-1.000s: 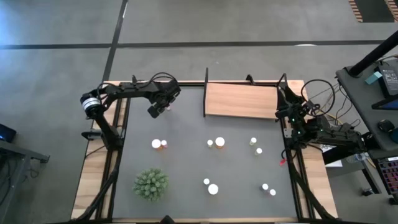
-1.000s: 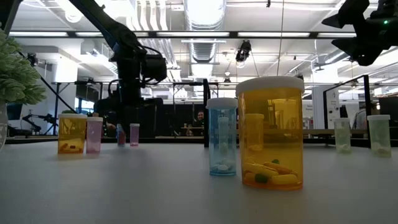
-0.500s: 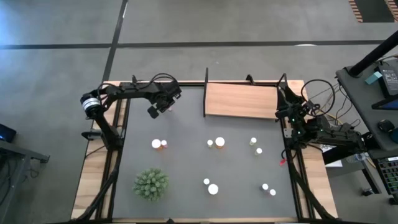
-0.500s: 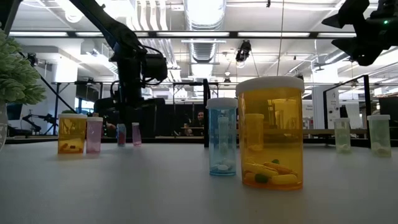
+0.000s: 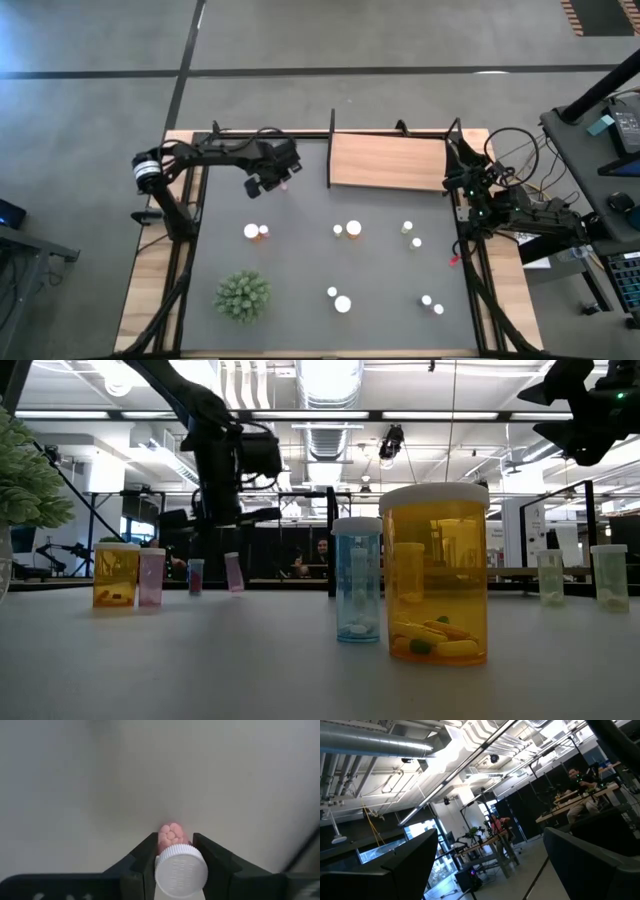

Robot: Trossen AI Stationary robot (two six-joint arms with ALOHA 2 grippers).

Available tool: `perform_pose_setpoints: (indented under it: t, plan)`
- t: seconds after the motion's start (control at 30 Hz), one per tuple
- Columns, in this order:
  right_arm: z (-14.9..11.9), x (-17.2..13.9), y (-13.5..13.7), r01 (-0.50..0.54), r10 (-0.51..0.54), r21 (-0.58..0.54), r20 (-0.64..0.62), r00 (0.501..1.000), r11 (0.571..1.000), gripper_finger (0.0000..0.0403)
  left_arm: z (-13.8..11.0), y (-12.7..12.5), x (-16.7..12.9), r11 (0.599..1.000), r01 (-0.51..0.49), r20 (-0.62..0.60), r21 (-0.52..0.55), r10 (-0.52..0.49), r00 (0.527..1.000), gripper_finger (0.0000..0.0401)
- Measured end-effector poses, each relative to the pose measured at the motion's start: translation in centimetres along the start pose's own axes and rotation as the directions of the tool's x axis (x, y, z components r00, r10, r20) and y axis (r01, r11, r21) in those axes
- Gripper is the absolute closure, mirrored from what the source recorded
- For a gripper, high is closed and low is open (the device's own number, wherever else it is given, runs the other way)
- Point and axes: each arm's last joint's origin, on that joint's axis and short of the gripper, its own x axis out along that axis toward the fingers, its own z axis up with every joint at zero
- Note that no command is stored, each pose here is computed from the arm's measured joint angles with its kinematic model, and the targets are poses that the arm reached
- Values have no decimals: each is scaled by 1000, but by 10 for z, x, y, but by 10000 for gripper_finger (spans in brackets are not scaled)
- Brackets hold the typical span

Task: Pick and place medicine bottles onto shelf by color
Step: Move the top pink pill bottle to the center of the table

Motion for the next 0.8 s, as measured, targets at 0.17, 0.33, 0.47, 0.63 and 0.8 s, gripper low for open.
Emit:
perform_pose_setpoints:
  t: [0.17, 0.33, 0.47, 0.63, 0.8]
  plan:
    - [0, 0, 0, 0, 0, 0, 0, 1000, 1000, 51, -25, -9, -8, 997, 42, -26, 71, -40, 999, 304]
    - [0, 0, 0, 0, 0, 0, 0, 1000, 1000, 51, -49, -20, -6, 990, 35, -48, 135, -29, 998, 304]
    - [0, 0, 0, 0, 0, 0, 0, 1000, 1000, 51, -68, -34, -3, 979, 9, -69, 202, 5, 998, 304]
    - [0, 0, 0, 0, 0, 0, 0, 1000, 1000, 51, -88, -52, -1, 955, -20, -80, 294, 46, 996, 304]
    - [0, 0, 0, 0, 0, 0, 0, 1000, 1000, 51, -102, -64, 4, 928, -37, -79, 371, 71, 994, 304]
